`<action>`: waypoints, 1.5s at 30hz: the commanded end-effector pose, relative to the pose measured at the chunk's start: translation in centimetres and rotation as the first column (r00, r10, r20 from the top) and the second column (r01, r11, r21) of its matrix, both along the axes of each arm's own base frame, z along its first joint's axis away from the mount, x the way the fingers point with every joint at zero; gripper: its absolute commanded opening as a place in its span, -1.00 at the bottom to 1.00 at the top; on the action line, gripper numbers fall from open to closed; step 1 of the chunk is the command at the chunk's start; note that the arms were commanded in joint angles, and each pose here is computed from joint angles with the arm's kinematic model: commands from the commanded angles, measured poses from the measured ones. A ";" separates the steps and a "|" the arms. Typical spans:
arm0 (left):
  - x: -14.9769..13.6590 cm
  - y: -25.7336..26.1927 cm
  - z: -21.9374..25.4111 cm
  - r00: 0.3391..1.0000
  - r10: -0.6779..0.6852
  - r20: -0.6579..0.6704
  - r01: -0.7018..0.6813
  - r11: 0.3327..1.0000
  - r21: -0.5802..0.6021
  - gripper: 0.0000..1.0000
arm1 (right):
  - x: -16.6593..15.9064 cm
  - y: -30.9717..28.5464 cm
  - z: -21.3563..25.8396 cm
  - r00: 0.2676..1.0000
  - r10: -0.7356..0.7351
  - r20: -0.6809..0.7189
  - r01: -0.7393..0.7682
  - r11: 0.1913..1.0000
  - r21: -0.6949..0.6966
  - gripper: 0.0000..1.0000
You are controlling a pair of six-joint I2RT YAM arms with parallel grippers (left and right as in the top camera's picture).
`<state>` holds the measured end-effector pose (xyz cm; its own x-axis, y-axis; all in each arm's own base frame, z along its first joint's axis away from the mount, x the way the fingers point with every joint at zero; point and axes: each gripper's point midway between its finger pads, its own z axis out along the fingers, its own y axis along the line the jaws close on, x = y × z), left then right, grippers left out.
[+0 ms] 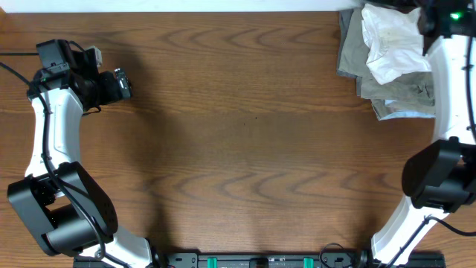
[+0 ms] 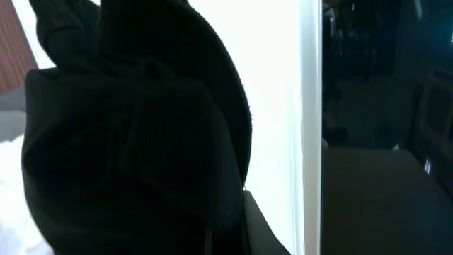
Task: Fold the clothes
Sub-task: 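Carry the bundle right and lower it onto the clothes stack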
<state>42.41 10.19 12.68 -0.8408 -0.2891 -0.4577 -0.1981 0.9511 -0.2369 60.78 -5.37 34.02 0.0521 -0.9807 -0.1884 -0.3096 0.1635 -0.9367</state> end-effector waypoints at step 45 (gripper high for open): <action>0.1 0.0 -0.8 0.999 0.043 -0.017 -0.044 0.999 -0.023 0.96 | -12.0 -6.7 -11.9 0.806 0.109 -0.581 0.048 0.968 0.248 0.98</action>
<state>42.55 10.25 12.76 -0.8271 -0.3338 -0.4521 -0.2370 0.9367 -0.2578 49.95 -13.04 19.67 -0.1356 -0.9089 -0.3944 -0.7976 0.3363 -0.5008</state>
